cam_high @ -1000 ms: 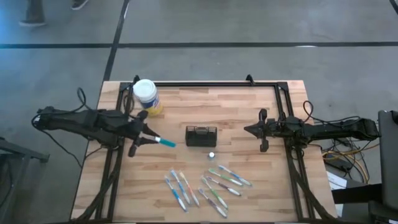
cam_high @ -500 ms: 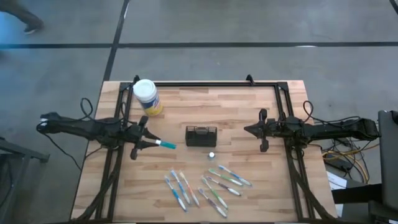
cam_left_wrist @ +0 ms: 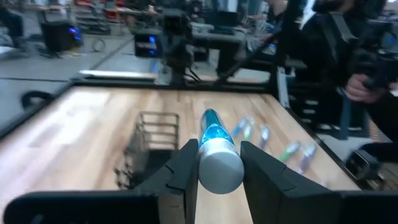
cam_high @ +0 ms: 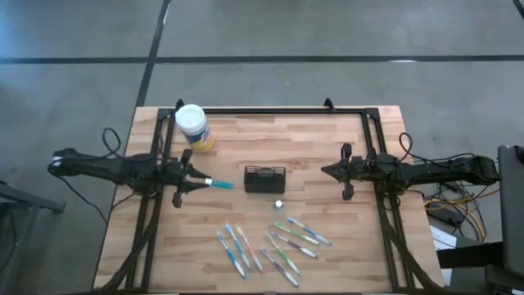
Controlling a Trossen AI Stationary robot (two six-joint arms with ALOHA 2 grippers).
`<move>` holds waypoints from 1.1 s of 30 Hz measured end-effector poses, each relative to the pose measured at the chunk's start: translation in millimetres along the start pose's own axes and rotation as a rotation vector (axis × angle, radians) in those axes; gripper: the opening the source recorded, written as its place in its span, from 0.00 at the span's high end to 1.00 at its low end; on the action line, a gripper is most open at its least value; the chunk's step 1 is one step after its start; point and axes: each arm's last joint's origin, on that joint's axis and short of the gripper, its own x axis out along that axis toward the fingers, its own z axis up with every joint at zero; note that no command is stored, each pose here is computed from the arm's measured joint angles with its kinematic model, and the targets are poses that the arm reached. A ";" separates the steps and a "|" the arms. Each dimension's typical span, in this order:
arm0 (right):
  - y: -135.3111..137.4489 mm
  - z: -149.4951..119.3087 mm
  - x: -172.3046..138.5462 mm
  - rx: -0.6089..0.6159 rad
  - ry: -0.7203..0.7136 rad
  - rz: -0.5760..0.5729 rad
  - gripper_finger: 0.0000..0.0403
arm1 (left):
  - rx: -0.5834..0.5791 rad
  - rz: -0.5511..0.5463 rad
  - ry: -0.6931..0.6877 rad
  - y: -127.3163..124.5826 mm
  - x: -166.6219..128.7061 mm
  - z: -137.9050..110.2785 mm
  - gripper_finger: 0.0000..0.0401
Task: Pick & Place toothbrushing station
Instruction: Put the left blue mouthwash into the wire organizer
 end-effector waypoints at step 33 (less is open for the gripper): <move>-0.3 -6.0 -0.2 -0.004 0.061 -0.003 0.98 | 0.180 0.074 0.942 18.8 213.7 129.1 0.76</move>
